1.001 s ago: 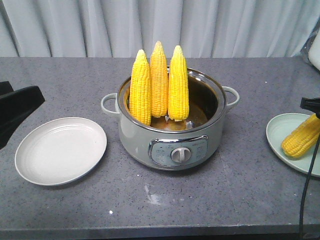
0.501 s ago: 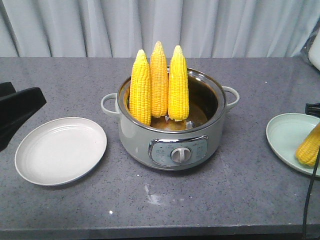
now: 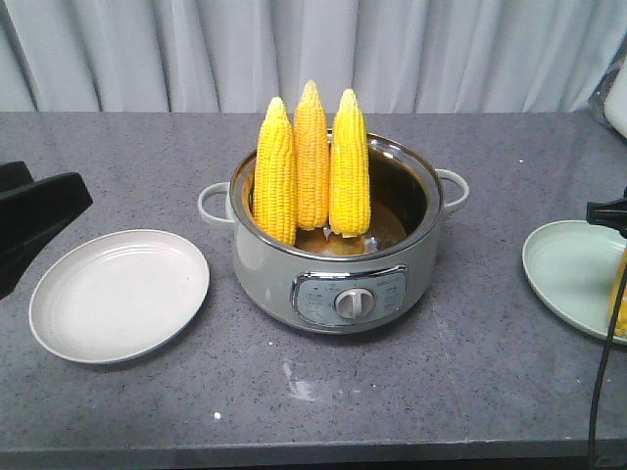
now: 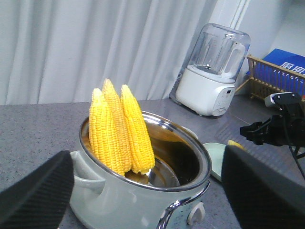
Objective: Distribute corn equally
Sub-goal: 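Open the right gripper to release the corn cob on the plate, then move the left gripper over the pot and close on a corn cob tip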
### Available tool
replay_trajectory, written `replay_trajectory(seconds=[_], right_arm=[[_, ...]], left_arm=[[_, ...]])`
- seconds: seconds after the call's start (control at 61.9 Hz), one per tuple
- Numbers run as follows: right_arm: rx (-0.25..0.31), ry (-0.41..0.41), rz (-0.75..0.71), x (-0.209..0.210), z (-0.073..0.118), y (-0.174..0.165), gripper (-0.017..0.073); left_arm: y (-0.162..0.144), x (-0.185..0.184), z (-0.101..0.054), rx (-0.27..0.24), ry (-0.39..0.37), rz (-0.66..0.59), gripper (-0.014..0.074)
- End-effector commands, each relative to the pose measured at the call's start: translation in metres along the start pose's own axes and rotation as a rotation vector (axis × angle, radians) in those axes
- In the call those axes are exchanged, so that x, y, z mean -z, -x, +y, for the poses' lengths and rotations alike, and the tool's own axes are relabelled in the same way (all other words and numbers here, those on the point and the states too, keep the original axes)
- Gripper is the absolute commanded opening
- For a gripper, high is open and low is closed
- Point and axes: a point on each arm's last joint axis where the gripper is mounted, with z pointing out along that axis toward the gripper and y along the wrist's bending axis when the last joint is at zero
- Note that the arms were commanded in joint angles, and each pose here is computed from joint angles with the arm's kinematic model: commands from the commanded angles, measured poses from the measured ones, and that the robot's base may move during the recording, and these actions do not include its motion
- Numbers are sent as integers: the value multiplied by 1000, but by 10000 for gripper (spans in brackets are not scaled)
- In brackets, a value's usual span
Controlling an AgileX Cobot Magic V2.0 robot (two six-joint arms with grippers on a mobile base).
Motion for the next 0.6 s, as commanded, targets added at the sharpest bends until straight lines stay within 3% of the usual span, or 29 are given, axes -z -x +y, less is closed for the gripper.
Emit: replay_trajectory(seconds=[0.0, 0.129, 0.291, 0.581], right_arm=[[-29, 11, -58, 9, -4, 15, 410], [-36, 87, -106, 16, 1, 22, 410], [-69, 252, -241, 45, 8, 40, 385], [-161, 591, -453, 110, 19, 63, 211]], left_arm=[[13, 1, -6, 25, -28, -54, 589], [13, 1, -6, 25, -28, -54, 589], [13, 1, -5, 28, -13, -59, 589], [15, 1, 0, 59, 34, -74, 584]])
